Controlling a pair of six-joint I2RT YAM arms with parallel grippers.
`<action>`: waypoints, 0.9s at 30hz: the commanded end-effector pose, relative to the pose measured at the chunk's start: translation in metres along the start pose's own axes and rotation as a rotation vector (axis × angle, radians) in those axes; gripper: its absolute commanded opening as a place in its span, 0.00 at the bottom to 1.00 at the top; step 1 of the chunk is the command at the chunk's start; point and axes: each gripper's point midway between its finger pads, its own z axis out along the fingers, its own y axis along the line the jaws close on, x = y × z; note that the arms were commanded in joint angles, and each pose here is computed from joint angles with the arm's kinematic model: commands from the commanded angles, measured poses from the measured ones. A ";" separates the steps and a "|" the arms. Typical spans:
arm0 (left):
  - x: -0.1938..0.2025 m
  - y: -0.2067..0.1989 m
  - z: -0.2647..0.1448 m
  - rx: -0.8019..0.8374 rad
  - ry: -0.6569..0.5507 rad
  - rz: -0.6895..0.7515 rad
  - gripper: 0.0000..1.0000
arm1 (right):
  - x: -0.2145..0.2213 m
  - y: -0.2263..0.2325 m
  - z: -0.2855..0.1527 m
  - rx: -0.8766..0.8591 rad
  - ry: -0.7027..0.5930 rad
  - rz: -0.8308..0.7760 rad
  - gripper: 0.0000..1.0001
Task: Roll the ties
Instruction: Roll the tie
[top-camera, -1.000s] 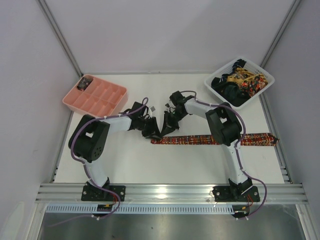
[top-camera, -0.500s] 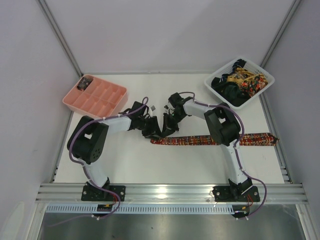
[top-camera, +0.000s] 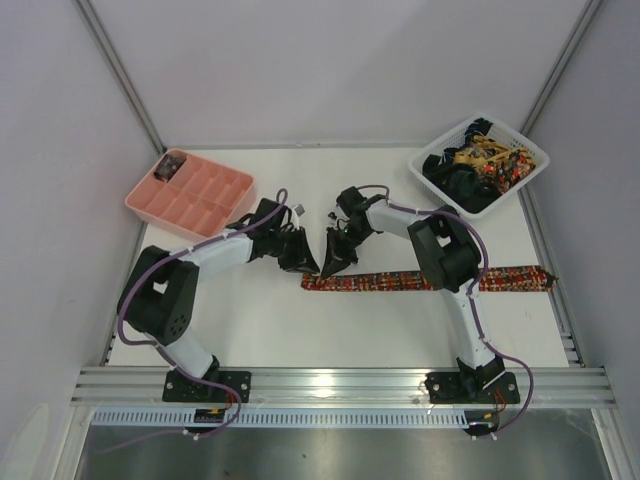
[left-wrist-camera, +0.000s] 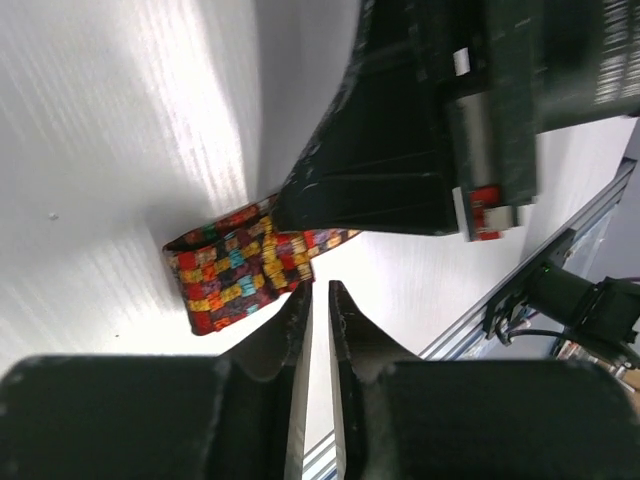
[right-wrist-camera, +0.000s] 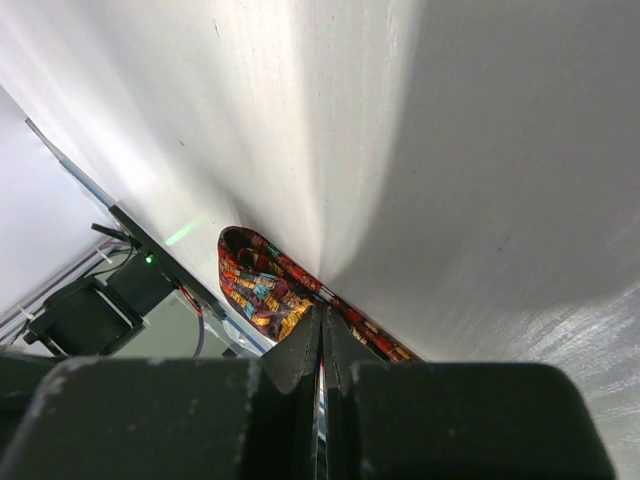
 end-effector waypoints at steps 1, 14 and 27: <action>0.011 0.008 0.007 -0.003 0.026 -0.026 0.15 | -0.004 0.010 -0.013 0.018 -0.051 -0.054 0.04; 0.019 0.024 0.023 -0.019 0.049 -0.055 0.14 | 0.015 0.042 -0.041 -0.030 -0.065 -0.101 0.07; 0.010 0.013 0.022 0.008 0.048 -0.053 0.13 | 0.020 0.025 -0.015 -0.007 -0.008 -0.105 0.08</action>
